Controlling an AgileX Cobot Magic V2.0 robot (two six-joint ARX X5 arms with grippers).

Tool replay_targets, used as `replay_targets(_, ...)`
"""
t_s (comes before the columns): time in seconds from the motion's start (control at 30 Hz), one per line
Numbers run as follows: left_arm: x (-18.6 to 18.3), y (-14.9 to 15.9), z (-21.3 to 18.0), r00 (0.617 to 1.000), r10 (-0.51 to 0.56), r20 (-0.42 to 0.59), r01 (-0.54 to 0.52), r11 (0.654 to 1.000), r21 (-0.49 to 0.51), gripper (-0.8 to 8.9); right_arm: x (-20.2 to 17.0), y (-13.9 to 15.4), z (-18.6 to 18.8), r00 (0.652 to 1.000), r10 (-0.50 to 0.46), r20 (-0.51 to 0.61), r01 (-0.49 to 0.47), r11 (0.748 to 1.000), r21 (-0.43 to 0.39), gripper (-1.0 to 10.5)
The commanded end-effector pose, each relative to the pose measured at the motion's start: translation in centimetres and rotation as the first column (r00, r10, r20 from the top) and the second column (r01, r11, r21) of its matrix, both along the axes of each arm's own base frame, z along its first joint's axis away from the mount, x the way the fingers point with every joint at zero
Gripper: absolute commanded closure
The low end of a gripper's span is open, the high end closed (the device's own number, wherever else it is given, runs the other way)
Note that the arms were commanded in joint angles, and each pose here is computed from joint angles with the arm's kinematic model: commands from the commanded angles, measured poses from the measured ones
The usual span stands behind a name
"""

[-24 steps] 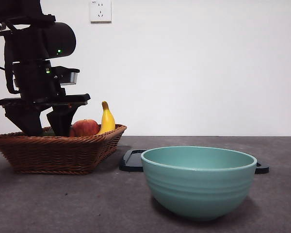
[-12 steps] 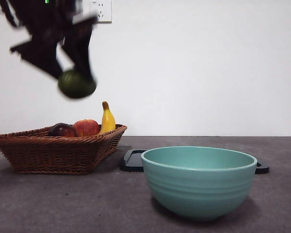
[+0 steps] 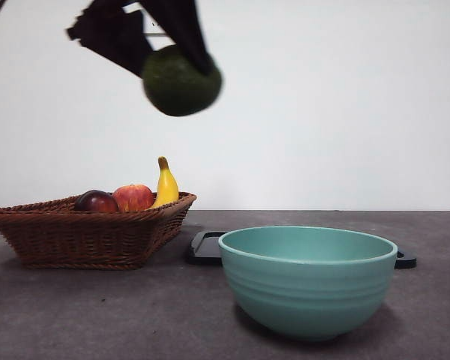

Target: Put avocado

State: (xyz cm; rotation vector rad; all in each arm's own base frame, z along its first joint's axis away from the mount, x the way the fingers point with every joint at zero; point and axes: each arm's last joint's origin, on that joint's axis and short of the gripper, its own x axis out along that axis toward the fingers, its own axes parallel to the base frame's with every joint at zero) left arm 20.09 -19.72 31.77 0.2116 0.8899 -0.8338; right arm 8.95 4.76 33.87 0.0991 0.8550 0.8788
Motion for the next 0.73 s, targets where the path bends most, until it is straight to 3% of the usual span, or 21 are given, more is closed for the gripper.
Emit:
replay_targets(0.03,-0.4,-2.4,-0.8,0.997,-0.083,-0.006,0.083,0.996,0.014,6.38,0.1,0.1,0.5,1.000,0.008,0.023,-0.008,1.000,0.007,5.1)
replay_targets(0.43,-0.8,-8.5,-7.4,0.970,-0.210,-0.121,0.224,0.966,0.126,6.38,0.1,0.0,0.5,1.000,-0.009,0.029,0.009,1.000,-0.011,5.1)
replay_targets(0.73,0.1,-10.9,-11.7,0.966,-0.215,-0.146,0.239,0.955,0.173,6.37,0.1,0.0,0.5,1.000,-0.009,0.029,0.009,1.000,-0.011,5.1)
